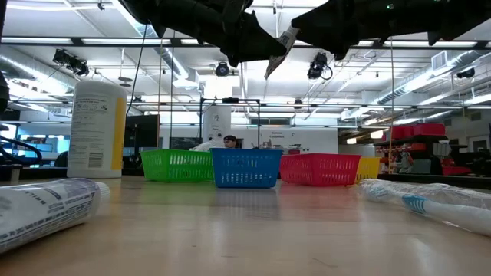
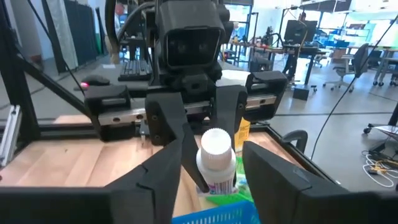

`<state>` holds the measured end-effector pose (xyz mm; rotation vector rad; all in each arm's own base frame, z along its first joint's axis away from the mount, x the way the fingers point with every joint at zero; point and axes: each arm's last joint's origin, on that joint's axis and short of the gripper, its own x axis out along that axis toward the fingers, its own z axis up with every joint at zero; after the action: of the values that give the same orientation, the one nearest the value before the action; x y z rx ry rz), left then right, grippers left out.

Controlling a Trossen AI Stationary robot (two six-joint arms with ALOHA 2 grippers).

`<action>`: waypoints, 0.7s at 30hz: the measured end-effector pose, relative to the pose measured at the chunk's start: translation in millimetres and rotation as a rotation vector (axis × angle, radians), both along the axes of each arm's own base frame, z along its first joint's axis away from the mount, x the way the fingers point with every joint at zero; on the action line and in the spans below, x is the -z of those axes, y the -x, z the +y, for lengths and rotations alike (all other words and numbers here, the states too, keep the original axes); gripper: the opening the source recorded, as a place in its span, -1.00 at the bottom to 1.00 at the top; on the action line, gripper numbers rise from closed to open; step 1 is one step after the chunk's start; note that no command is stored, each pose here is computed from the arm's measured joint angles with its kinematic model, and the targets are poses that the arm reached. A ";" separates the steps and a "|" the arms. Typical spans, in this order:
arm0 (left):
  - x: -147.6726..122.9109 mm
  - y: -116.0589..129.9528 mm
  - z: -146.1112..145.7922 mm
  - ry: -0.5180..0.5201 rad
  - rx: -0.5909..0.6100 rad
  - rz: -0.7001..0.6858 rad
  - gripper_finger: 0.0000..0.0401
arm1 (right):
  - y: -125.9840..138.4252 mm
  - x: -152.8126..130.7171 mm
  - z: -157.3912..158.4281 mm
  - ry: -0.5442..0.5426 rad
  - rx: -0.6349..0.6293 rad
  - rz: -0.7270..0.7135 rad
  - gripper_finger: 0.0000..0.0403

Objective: Pick & Place Travel size toiletries
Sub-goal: Put the top toothpaste into the red bin

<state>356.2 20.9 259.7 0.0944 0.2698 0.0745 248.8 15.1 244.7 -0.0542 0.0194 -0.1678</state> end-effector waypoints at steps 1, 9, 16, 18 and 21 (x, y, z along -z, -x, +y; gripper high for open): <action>0.0 0.0 0.0 0.000 0.000 0.000 -0.59 | 0.0 -0.4 0.0 -0.006 0.000 -0.005 -0.15; -0.6 -0.2 0.0 0.000 0.000 -0.006 -0.59 | -1.7 0.8 0.2 -0.013 0.000 -0.010 -0.29; 0.0 0.0 -0.5 0.004 0.003 -0.001 -0.59 | -12.4 8.2 0.9 0.002 0.004 -0.045 -0.46; 0.3 0.1 -0.4 0.005 0.002 0.001 -0.59 | -13.5 9.1 0.7 0.011 0.015 -0.049 -0.56; 0.2 0.1 0.0 0.004 -0.002 0.001 -0.59 | -13.4 9.0 -0.3 0.015 0.053 -0.047 -0.65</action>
<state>356.2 20.9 259.5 0.0905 0.2711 0.0757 262.2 14.8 235.7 -0.0645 -0.0274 -0.2225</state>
